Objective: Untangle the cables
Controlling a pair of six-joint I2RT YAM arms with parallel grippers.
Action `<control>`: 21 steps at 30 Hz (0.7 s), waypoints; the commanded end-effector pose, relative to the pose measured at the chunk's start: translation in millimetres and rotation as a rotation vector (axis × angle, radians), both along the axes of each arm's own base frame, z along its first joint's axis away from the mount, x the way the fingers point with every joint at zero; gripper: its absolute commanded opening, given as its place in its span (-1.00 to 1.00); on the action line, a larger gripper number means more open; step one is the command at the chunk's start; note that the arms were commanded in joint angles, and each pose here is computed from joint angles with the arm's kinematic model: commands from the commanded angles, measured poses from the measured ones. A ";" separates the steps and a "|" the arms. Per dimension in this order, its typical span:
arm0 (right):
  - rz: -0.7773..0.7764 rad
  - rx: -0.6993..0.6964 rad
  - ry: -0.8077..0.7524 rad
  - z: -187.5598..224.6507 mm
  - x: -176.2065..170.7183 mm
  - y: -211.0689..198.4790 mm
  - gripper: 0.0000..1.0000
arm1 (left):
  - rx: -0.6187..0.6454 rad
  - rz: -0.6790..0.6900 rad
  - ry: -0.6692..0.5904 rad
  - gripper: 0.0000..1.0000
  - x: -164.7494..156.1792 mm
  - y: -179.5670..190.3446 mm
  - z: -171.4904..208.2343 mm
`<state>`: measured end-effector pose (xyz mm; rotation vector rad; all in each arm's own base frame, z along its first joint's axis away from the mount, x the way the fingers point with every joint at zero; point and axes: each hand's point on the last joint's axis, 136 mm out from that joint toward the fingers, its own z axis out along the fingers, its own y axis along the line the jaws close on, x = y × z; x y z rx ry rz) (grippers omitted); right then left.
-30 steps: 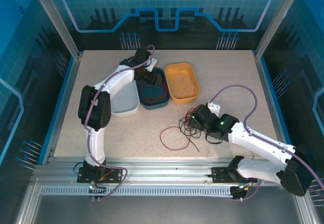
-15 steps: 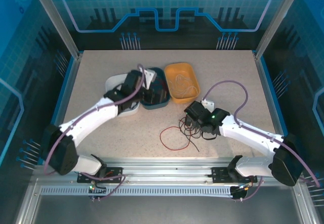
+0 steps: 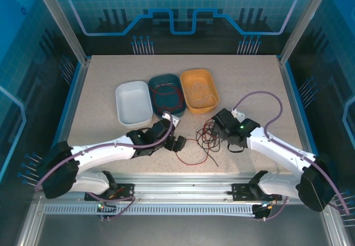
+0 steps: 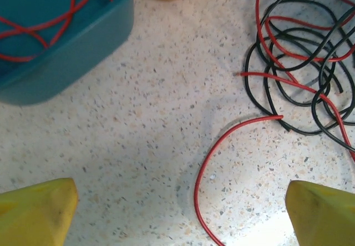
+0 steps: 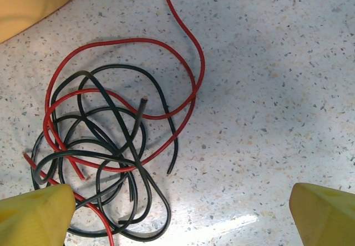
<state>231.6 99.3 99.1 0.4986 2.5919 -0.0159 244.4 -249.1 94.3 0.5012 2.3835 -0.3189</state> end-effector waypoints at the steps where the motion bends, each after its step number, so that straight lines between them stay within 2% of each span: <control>1: -0.013 0.013 0.007 -1.3 -7.1 -6.0 0.99 | 0.055 0.105 0.081 0.79 -1.0 5.4 -13.9; 4: -0.017 0.022 -0.004 -0.1 -9.8 -8.5 0.99 | 0.078 0.122 0.157 0.54 -12.9 0.2 -25.1; 7: -0.025 0.026 -0.012 -0.3 -12.6 -11.8 0.99 | 0.142 0.115 0.232 0.51 -27.8 -5.2 -35.8; 12: -0.031 0.026 -0.017 -1.8 -14.5 -14.3 0.99 | 0.234 0.092 0.286 0.29 -43.9 -13.4 -45.3; 18: -0.024 0.022 -0.017 -3.1 -14.4 -14.5 0.99 | 0.291 0.095 0.373 0.09 -56.6 -12.0 -56.1; 21: -0.017 0.031 -0.019 -5.2 -13.3 -12.6 0.99 | 0.298 0.104 0.406 0.07 -62.8 -9.1 -57.8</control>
